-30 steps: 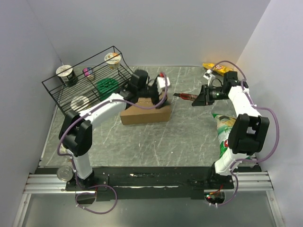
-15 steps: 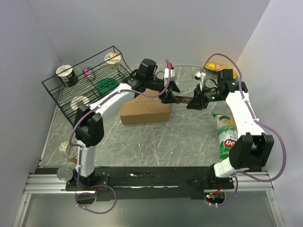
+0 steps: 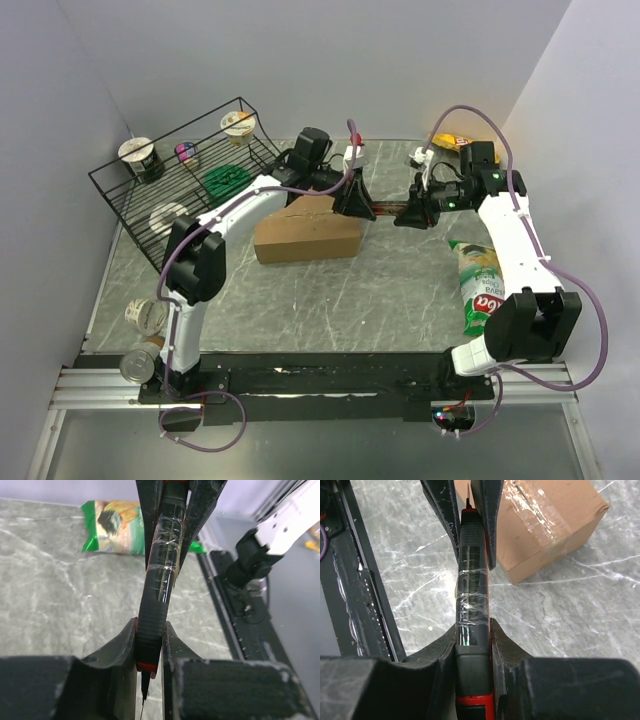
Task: Unpack the express box
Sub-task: Cut the express box at the center of the board.
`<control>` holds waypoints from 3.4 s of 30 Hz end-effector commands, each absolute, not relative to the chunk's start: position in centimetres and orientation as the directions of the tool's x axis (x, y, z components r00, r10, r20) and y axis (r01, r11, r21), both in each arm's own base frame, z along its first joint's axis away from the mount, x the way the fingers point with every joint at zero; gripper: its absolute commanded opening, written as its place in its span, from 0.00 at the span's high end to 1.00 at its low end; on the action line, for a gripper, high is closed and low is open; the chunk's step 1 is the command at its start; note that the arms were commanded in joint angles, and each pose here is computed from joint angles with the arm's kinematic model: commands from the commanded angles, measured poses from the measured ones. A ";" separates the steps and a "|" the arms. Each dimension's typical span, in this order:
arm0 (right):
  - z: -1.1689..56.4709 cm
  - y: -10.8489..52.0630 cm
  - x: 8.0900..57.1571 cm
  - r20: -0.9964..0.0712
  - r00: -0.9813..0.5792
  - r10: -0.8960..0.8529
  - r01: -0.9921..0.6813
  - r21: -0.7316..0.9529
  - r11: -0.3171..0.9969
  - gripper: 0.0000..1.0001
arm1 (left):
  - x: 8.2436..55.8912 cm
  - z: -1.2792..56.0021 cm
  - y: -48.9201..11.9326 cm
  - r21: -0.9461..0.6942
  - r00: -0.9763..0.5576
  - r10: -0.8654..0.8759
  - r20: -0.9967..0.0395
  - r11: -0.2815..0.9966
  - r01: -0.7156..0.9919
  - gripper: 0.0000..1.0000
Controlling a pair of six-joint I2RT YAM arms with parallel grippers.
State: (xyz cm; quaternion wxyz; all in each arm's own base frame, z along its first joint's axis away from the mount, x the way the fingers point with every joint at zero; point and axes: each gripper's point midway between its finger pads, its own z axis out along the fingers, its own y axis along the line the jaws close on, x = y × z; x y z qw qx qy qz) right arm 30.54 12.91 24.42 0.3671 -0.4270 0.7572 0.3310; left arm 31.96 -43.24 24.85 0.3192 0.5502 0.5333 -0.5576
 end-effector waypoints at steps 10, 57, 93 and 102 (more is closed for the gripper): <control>33.1 10.5 30.7 -0.903 -0.396 0.169 -0.828 0.430 0.359 0.00 | 31.2 34.3 -45.1 -0.291 -0.317 -0.024 -0.948 -0.338 0.895 0.99; 30.1 7.6 38.8 -0.738 -0.516 0.434 -0.484 0.670 0.563 1.00 | 38.2 23.9 -41.3 -0.150 -0.174 0.214 -0.961 0.122 0.981 0.33; 22.3 12.4 47.9 -0.739 -0.432 0.517 -0.270 0.653 0.708 1.00 | 36.8 13.4 -35.5 0.265 0.181 0.499 -0.847 0.102 0.959 0.34; 21.7 13.0 48.2 -0.711 -0.462 0.530 -0.266 0.681 0.682 1.00 | 37.1 13.0 -35.8 0.247 0.164 0.506 -0.847 0.101 0.964 0.35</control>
